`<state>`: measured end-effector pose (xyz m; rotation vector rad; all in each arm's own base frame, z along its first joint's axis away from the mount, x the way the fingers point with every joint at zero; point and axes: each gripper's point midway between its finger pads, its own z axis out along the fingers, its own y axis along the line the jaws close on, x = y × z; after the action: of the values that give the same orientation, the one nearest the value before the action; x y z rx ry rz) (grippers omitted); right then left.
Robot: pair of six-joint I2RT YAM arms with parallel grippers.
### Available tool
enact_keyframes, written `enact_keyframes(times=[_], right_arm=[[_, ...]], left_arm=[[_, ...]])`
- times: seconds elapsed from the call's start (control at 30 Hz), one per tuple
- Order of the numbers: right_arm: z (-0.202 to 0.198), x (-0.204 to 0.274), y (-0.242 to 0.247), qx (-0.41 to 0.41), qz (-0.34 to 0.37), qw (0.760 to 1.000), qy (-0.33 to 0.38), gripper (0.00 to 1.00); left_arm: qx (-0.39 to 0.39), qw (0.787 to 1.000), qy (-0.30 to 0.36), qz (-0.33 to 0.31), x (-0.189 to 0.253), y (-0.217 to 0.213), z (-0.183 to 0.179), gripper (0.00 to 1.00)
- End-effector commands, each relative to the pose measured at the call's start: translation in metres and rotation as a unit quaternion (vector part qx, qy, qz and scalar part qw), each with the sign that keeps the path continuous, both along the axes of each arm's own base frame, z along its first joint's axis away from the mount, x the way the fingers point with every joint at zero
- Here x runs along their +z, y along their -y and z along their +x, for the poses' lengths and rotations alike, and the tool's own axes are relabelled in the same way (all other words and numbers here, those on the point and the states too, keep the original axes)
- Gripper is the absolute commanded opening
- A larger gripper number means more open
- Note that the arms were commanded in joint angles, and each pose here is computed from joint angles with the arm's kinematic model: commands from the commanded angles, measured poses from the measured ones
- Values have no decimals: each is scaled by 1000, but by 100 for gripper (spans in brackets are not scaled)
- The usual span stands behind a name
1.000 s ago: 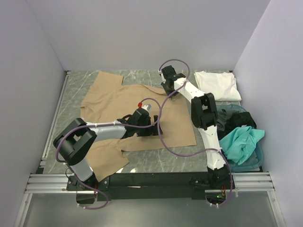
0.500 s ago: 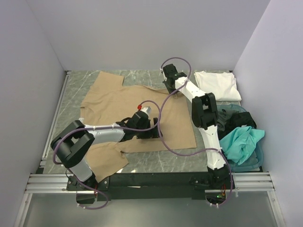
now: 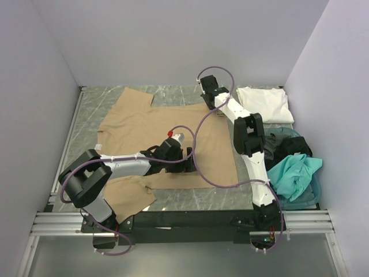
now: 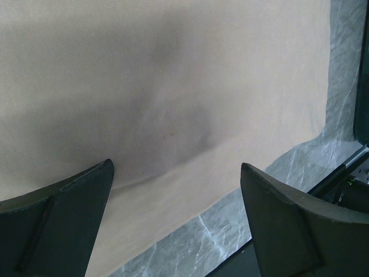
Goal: Fold and stack the t-shirts
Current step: Flatten the tshirt out
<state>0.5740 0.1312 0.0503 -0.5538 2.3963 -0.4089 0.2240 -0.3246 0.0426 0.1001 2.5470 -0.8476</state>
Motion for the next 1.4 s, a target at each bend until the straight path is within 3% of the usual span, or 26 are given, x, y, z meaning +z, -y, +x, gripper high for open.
enact_keyframes(times=[0.0,0.17,0.2,0.27,0.37,0.57,0.63,0.77,0.87,1.0,1.17,1.37], right_arm=[[28,9,10,-10,-19,999,46,23],[48,17,38,-63,-78,990,102,48],[54,25,43,-70,-87,986,121,60],[63,35,49,-80,-88,983,141,74],[65,68,48,-84,-94,978,165,83],[32,136,17,-74,-37,978,192,89],[11,149,5,-82,22,978,190,89],[-39,145,-16,-122,168,966,150,91],[-85,132,-34,-115,256,954,105,91],[-152,103,-42,-117,319,938,70,92],[-180,77,-39,-123,329,935,39,93],[-173,46,-34,-146,280,949,-1,93]], left_arm=[[-16,993,-84,77,-42,-32,-43,99],[-12,994,-77,78,-39,-29,-40,99],[-9,994,-74,75,-38,-28,-39,99],[-7,996,-63,66,-30,-23,-35,99],[-3,997,-44,59,-16,-15,-26,99],[-7,999,20,48,33,3,3,99],[2,997,49,51,57,1,14,99],[41,992,101,62,95,-18,27,99],[116,979,129,106,109,-57,42,99],[200,965,125,116,118,-109,58,99],[314,936,113,109,117,-188,104,99],[408,901,95,113,115,-258,161,99]])
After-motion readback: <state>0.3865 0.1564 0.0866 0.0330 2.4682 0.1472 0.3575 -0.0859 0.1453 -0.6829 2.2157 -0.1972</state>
